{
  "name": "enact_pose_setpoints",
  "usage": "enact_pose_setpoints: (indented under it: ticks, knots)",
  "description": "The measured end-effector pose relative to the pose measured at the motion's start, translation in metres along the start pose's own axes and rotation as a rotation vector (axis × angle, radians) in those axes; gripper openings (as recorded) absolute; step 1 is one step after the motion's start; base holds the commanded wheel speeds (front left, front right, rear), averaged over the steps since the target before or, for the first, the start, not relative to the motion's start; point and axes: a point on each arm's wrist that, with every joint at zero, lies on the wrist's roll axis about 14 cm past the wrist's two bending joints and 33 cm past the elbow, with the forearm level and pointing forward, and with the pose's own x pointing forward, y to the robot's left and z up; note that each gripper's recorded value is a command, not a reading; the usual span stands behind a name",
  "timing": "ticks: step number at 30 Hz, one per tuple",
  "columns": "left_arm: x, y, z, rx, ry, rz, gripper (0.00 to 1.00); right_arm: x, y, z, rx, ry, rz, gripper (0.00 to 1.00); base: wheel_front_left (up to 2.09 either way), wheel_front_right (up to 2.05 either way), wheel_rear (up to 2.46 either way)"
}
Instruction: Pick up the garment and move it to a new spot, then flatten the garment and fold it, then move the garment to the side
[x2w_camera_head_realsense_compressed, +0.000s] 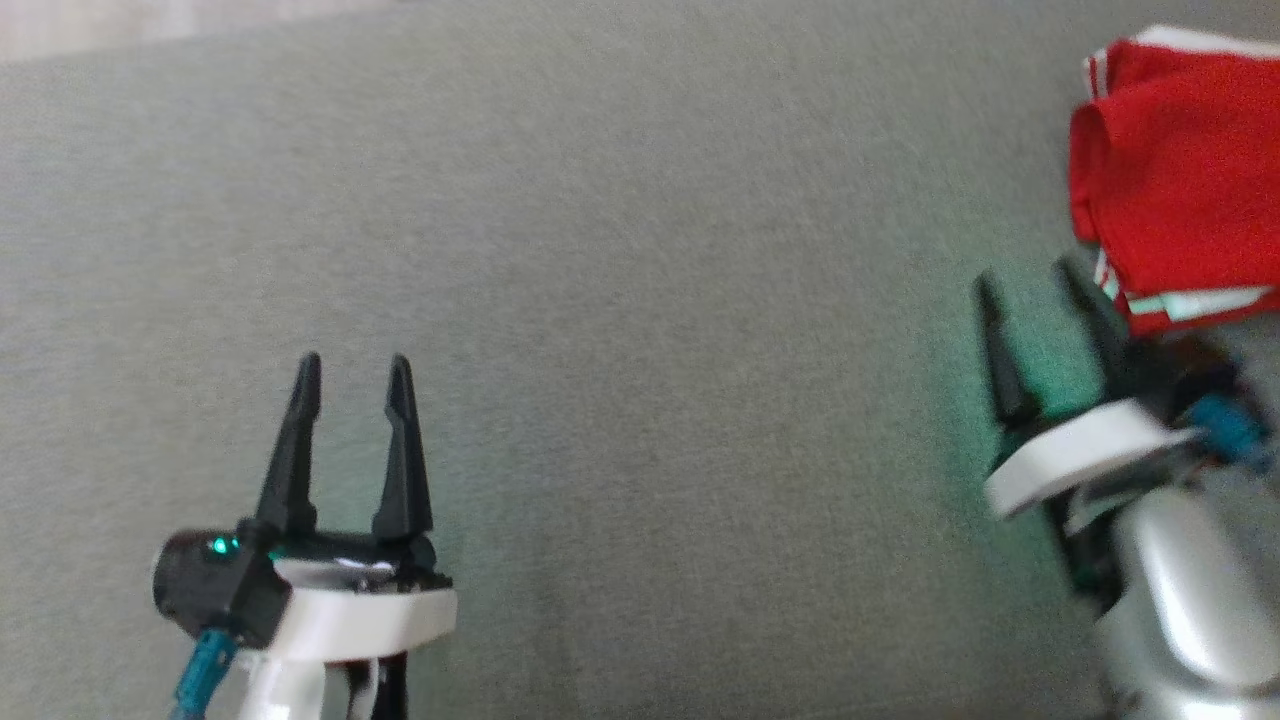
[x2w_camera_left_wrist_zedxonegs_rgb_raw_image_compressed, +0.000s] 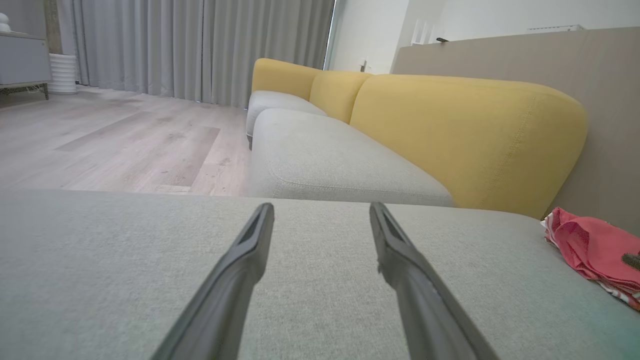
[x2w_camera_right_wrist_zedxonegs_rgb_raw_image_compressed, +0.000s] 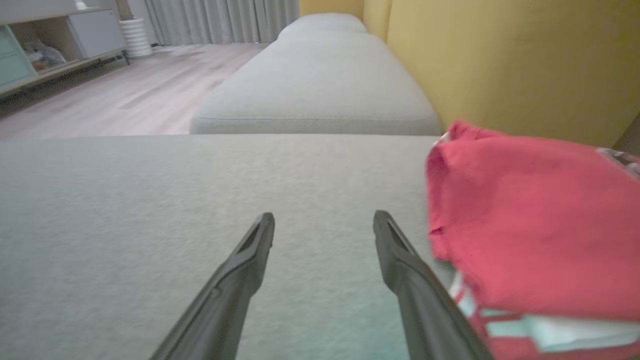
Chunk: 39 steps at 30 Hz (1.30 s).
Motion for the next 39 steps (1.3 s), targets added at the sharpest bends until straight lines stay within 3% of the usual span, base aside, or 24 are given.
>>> enact_pose_setpoints:
  ticks: [5, 10, 15, 22, 39]
  knots:
    - [-0.028, 0.01, 0.014, -0.016, -0.022, 0.074, 1.0, -0.015, 0.06, -0.013, 0.097, -0.04, 0.098, 1.0, 0.0, 0.0, 0.0]
    - [-0.057, 0.018, 0.021, -0.014, -0.031, 0.136, 1.0, -0.034, 0.091, -0.005, 0.136, -0.088, 0.156, 1.0, 0.0, 0.0, 0.0]
    - [-0.08, 0.019, 0.036, 0.007, -0.071, 0.164, 1.0, -0.058, 0.09, 0.029, 0.091, -0.217, 0.15, 1.0, 0.0, 0.0, 0.0]
    - [-0.107, 0.024, 0.047, 0.058, -0.101, 0.211, 1.0, -0.095, 0.09, 0.026, 0.033, -0.238, 0.14, 1.0, 0.0, 0.0, 0.0]
    - [-0.116, 0.026, 0.048, 0.111, -0.103, 0.222, 1.0, -0.103, 0.09, 0.035, 0.04, -0.272, 0.133, 1.0, 0.0, 0.0, 0.0]
